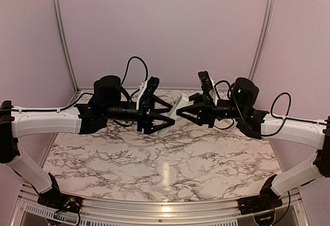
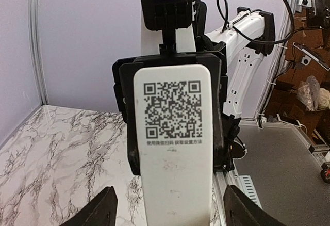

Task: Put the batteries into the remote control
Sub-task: Pass from the left arm to the right

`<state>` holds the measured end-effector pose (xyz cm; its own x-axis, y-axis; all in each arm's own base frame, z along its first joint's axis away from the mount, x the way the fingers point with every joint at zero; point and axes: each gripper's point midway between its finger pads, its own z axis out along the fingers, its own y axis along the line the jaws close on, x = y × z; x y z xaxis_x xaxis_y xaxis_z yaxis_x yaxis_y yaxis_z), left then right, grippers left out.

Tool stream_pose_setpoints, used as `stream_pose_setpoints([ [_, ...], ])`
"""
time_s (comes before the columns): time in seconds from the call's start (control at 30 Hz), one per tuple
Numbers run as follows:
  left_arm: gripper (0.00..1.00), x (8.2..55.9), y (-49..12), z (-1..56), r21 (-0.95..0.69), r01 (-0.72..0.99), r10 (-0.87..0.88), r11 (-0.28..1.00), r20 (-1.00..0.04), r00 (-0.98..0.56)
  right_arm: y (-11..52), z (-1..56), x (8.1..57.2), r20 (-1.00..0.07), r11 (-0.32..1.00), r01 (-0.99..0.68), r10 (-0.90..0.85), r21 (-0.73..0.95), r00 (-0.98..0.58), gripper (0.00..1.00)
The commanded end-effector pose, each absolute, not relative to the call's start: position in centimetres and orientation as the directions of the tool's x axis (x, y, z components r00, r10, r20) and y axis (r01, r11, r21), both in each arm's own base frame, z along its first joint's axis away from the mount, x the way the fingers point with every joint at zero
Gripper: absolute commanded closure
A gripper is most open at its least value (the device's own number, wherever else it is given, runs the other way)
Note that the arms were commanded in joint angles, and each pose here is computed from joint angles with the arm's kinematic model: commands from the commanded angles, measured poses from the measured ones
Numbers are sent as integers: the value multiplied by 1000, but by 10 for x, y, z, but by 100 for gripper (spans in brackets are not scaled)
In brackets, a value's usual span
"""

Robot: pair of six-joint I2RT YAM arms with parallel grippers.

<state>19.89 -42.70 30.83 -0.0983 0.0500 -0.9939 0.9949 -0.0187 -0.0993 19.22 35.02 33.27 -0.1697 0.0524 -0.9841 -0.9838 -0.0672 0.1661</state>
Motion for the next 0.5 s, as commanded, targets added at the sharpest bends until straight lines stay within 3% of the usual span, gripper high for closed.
stream_pose_setpoints([
  [0.0,16,219,-410,310,-99,990,87,104,-990,-109,357,336,208,-981,3,-981,19,195,-194,94],
  [0.1,1,235,-391,309,-129,970,104,205,-983,-153,359,322,222,-971,72,-970,-41,234,-237,98],
  [0.3,1,270,-339,309,-196,832,39,518,-967,-253,363,283,253,-921,243,-924,-184,294,-342,100],
  [0.47,1,312,-294,294,-308,579,-70,755,-916,-396,363,248,277,-861,377,-874,-282,307,-424,100],
])
